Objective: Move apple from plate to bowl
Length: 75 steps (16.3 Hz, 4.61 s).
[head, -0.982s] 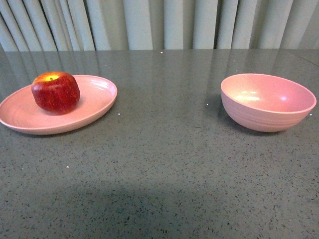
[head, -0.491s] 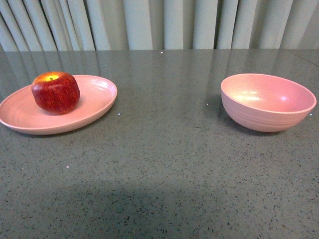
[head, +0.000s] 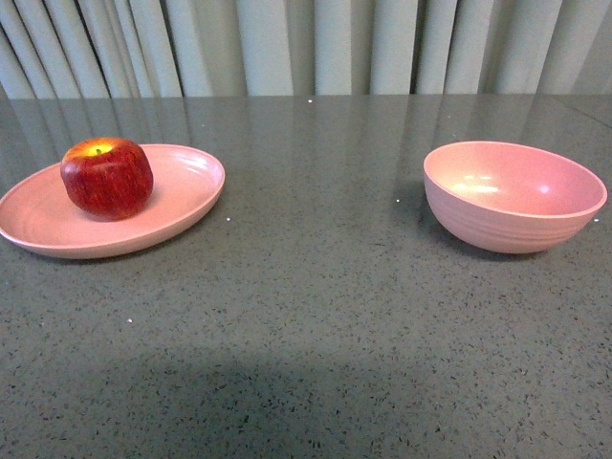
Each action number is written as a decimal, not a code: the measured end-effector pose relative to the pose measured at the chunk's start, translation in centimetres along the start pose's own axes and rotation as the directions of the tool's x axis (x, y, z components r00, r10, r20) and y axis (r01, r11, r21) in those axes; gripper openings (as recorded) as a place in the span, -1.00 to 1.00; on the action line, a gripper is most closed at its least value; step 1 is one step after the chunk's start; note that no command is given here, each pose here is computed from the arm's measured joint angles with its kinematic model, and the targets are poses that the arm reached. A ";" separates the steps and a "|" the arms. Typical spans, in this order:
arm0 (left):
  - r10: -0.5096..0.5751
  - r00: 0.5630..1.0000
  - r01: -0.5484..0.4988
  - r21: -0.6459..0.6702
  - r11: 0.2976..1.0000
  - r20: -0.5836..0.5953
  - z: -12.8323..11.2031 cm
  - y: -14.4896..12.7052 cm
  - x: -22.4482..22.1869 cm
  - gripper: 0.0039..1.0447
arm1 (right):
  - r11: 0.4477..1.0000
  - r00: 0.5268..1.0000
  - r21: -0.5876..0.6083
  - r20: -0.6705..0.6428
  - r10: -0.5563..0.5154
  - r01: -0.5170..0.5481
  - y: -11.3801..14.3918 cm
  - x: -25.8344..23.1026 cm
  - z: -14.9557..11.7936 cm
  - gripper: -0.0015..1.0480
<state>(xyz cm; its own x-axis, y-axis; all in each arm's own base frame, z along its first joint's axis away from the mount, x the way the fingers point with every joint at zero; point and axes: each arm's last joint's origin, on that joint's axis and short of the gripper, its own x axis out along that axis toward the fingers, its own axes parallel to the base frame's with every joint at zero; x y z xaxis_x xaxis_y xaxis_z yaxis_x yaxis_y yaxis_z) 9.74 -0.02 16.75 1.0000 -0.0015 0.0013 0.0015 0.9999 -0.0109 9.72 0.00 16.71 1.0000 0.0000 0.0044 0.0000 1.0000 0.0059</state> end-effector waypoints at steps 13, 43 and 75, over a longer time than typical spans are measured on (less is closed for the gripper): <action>0.000 1.000 0.000 0.000 1.000 0.000 0.0 0.0 0.0 0.88 | 0.984 0.997 0.172 -0.056 0.053 -0.043 -0.2 1.5 4.5 0.87; 0.000 1.000 0.000 0.000 1.000 0.000 0.0 0.0 0.0 0.88 | 0.999 0.782 0.038 -0.622 0.043 -0.024 3.5 26.7 2.6 0.58; 0.000 1.000 0.000 0.000 1.000 0.000 0.0 0.0 0.0 0.88 | 0.964 0.759 0.105 -0.598 0.258 -0.245 19.5 28.6 6.1 -0.94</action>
<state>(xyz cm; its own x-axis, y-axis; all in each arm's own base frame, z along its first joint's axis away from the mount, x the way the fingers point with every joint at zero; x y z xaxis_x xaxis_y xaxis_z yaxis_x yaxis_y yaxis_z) 9.74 -0.02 16.75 1.0000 -0.0015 0.0010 0.0015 0.9999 -0.0109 38.30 19.50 23.06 0.7612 0.2613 -0.5935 -0.2453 0.9633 0.1095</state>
